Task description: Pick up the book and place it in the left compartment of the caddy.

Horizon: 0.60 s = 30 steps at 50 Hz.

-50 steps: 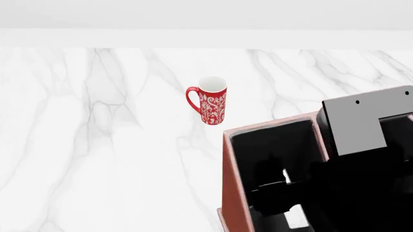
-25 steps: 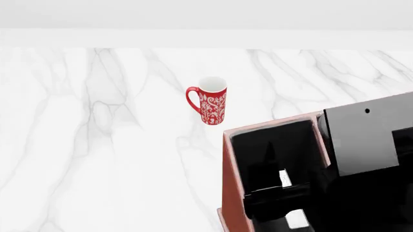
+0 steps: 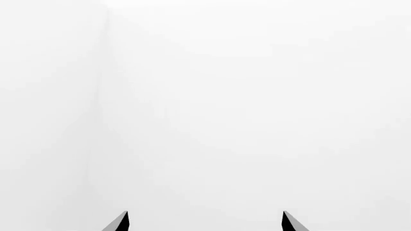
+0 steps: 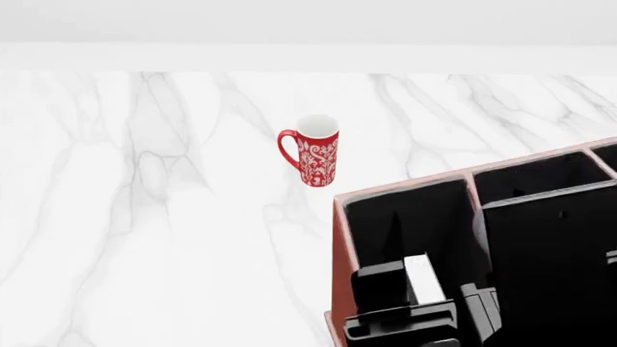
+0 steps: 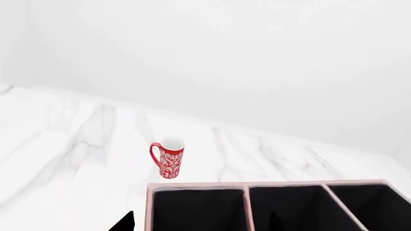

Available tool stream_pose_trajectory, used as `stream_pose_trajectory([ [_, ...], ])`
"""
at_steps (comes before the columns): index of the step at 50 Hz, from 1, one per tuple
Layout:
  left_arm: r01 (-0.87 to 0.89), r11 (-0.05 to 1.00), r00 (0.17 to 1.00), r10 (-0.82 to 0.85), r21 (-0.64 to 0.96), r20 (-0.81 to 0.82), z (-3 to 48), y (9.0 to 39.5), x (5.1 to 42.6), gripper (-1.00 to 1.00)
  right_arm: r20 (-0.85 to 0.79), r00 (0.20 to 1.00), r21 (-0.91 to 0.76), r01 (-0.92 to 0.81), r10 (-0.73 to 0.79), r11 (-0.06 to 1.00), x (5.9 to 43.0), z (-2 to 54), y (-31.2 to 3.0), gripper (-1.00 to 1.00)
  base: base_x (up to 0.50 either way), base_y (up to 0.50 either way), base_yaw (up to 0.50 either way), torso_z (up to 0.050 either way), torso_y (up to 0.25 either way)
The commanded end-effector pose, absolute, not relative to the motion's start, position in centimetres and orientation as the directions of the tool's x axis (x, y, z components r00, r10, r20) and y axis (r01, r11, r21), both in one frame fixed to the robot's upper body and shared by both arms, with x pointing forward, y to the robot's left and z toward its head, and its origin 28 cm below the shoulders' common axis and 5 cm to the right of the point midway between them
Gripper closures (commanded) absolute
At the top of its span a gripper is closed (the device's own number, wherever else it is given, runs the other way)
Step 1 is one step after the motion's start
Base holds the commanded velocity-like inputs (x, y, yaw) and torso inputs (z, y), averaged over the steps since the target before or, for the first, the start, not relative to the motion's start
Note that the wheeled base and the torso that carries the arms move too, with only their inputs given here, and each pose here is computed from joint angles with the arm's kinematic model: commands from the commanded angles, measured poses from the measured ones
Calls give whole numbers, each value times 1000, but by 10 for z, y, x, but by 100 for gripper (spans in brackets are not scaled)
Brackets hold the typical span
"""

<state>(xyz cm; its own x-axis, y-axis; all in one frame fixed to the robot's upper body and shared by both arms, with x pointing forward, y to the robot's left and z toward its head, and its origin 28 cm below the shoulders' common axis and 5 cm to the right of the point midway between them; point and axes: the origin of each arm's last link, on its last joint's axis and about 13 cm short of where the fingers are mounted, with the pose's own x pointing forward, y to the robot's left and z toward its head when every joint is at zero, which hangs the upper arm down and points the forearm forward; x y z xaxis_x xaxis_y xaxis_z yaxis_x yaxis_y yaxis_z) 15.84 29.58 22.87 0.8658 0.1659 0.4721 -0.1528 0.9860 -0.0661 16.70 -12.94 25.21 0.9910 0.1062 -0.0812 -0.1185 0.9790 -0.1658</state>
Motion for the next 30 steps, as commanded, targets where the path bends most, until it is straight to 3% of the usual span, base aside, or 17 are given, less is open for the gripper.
stream_pose_trajectory([
  [1, -152, 986, 863, 169, -73, 477, 230, 296, 157, -100, -31, 995, -164, -103, 99, 981, 157, 251, -127, -100, 0, 0, 0, 0, 0],
  [30, -145, 985, 851, 174, -97, 496, 235, 298, 150, -100, 67, 994, -171, -72, 84, 983, 135, 257, -124, -100, 0, 0, 0, 0, 0],
])
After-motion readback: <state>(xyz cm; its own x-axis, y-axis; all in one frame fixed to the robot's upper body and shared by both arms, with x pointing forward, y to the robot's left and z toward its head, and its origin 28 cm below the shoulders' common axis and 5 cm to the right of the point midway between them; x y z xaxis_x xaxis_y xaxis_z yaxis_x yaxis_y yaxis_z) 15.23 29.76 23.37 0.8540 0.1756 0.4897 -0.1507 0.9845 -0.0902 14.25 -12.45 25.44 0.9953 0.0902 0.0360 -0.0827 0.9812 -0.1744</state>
